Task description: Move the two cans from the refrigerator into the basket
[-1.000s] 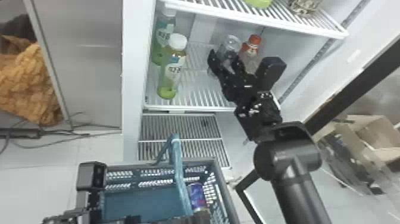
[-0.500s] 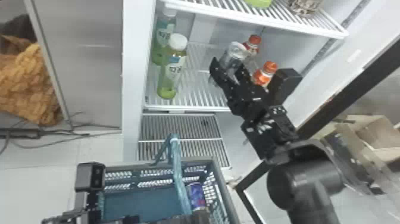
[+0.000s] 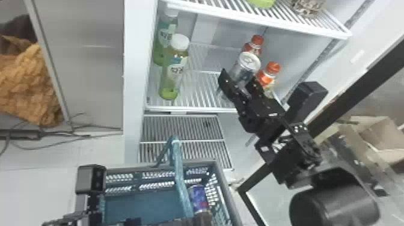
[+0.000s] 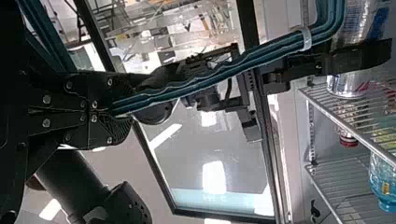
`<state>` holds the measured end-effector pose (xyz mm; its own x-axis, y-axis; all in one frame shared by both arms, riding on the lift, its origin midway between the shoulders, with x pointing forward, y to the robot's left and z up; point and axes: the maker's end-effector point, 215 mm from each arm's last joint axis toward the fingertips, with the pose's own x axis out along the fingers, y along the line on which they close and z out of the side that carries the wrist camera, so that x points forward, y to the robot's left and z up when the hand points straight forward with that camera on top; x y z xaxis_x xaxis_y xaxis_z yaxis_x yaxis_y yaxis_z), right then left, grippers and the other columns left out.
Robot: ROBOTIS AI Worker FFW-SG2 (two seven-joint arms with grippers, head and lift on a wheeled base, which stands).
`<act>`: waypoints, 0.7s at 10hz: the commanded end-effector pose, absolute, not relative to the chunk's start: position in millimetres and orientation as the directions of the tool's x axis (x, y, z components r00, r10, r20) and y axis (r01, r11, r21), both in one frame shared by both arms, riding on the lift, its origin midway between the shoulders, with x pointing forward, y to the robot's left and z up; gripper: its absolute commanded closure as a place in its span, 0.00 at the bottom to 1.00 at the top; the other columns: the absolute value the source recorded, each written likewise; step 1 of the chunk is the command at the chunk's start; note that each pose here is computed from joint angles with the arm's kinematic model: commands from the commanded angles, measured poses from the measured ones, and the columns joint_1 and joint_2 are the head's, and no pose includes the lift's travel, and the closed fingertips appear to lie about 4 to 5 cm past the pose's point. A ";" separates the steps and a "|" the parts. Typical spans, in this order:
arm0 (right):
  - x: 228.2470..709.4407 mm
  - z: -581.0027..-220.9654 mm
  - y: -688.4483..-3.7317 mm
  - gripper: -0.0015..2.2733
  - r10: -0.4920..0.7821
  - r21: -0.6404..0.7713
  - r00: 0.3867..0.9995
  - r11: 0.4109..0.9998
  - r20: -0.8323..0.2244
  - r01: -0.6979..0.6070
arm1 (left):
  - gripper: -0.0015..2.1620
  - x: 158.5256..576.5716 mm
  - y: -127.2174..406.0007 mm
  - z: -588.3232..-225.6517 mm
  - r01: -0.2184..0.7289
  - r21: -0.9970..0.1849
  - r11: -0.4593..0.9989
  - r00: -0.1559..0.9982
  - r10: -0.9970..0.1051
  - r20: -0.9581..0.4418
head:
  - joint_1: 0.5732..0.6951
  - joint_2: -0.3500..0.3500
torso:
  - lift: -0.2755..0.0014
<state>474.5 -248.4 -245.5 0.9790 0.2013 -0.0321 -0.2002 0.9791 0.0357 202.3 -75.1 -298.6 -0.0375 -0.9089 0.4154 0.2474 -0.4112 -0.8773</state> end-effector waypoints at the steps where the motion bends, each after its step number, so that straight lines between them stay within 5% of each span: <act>1: 458.5 -250.9 -246.1 0.32 0.206 0.043 0.976 0.978 -0.074 -0.204 | 0.55 202.1 -75.2 -298.3 0.247 -0.877 -0.412 -0.036 -0.908 0.416 | 1.00 0.00 | 0.00; 7: 377.0 -259.7 -209.4 0.32 0.277 0.115 0.925 0.960 -0.259 -0.255 | 0.55 201.6 -74.8 -300.0 0.245 -0.879 -0.409 -0.033 -0.910 0.413 | 1.00 0.00 | 0.00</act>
<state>385.7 -215.6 -255.3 0.9367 0.2636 -0.2303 -0.2461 0.9638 0.1022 201.7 -74.7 -300.1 -0.0328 -0.9096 0.4141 0.2438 -0.4091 -0.8793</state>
